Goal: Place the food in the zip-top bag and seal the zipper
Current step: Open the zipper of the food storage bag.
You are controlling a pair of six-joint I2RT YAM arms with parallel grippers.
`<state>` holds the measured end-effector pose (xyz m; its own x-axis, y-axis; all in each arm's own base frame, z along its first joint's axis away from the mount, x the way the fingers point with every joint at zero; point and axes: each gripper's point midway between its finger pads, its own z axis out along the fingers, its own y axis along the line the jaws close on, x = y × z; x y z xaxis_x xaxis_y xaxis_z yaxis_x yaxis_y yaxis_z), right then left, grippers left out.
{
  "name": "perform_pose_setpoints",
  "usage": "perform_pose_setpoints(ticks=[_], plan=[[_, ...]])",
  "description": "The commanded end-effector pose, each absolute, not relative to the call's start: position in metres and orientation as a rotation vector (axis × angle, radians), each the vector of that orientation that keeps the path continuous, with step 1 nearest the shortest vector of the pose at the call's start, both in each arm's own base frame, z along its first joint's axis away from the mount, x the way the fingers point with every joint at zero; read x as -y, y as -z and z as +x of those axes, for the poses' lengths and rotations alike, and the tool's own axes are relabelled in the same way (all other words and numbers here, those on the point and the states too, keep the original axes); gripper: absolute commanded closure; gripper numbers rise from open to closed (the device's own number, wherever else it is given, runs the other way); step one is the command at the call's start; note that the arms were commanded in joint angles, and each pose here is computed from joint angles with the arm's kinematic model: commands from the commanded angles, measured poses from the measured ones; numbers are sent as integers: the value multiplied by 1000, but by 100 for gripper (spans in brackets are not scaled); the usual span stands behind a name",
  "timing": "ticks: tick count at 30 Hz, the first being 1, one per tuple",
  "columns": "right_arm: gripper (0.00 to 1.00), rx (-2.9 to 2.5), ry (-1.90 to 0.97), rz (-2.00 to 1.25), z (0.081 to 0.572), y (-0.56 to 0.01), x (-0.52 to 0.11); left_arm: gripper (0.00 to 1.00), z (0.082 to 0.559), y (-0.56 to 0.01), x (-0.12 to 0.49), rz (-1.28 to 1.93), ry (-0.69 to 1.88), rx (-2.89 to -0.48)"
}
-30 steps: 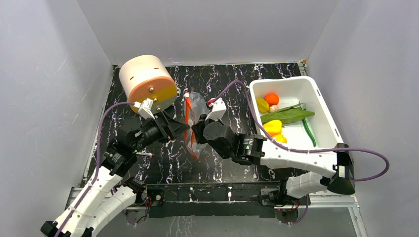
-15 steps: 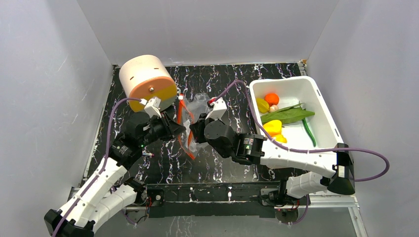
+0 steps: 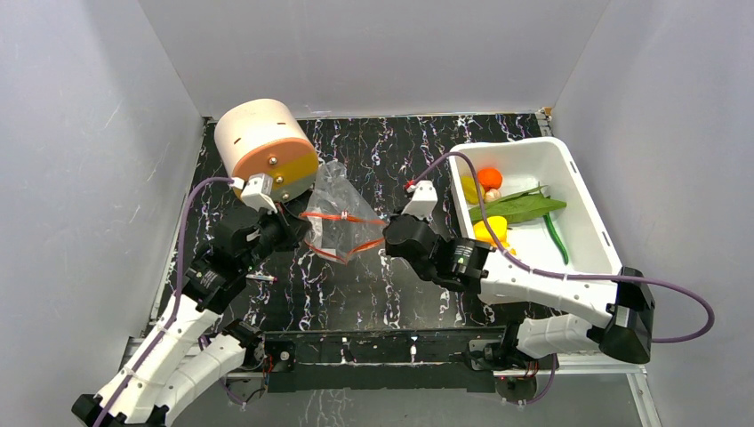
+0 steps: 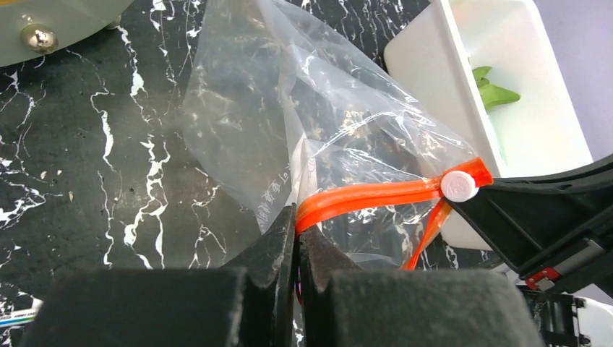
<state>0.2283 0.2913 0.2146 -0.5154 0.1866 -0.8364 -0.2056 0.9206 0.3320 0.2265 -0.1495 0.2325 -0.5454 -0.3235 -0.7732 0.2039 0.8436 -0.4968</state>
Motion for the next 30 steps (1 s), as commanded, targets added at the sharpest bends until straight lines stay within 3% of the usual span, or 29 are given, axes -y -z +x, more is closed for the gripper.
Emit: perform_pose_setpoints(ticks=[1,3,8,13,22,30], plan=[[100,-2033,-553,52,227,-224,-291,100,233,-243,139,-65,597,-2000],[100,-2039,-590,39,225,-222,-299,100,232,-241,147,-32,635,-2007],[71,-2005,-731,-28,220,-239,-323,100,232,-230,154,11,648,-2053],[54,-1963,-815,-92,215,-263,-334,100,229,-221,165,95,686,-2072],[42,-1861,-1046,-297,188,-310,-361,100,225,-205,166,159,681,-2077],[37,-1845,-783,-268,213,-321,-322,100,230,-209,159,165,628,-2040]])
